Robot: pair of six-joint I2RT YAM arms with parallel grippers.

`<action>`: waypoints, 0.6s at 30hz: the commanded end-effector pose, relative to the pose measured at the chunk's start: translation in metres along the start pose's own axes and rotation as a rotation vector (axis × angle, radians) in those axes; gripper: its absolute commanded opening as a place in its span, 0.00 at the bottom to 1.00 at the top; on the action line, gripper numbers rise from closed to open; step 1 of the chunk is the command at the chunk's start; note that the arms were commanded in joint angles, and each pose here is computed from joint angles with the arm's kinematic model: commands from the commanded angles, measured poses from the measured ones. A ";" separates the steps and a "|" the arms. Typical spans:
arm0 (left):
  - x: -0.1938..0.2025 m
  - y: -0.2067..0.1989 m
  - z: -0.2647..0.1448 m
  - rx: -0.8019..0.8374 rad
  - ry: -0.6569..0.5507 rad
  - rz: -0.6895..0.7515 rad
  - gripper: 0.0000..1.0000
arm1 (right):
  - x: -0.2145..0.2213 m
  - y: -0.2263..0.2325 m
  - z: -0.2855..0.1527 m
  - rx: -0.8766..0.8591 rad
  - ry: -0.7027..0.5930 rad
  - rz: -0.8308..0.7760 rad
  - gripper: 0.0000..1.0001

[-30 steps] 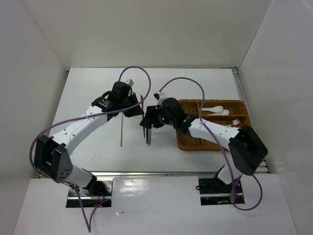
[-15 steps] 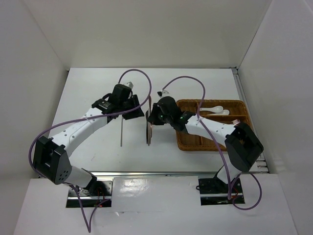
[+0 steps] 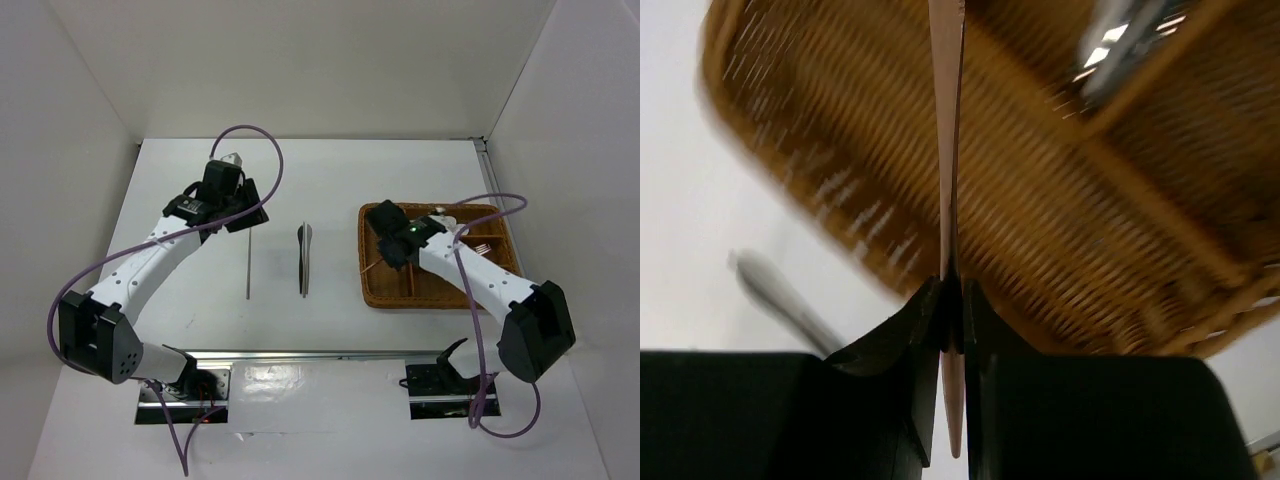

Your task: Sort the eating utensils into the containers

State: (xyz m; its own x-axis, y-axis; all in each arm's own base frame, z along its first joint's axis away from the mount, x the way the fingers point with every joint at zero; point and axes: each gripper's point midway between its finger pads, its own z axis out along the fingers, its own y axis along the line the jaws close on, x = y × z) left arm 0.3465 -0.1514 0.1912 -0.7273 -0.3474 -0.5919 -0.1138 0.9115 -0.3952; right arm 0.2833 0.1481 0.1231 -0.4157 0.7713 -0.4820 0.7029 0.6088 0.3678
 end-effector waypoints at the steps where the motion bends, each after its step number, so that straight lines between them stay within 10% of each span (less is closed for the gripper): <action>1: -0.008 -0.004 -0.003 0.021 -0.024 0.027 0.58 | -0.045 -0.064 0.003 0.225 -0.147 0.205 0.00; 18: 0.006 0.003 0.010 0.003 0.019 0.029 0.58 | -0.108 -0.153 0.014 0.432 -0.330 0.378 0.04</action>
State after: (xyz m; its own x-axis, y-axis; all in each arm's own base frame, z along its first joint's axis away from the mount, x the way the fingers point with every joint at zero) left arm 0.3458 -0.1526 0.1851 -0.7413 -0.3289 -0.5850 -0.1026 0.9169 -0.3856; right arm 0.2410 -0.0151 0.1109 0.0390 0.8215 -0.5689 0.9527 0.1412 0.2692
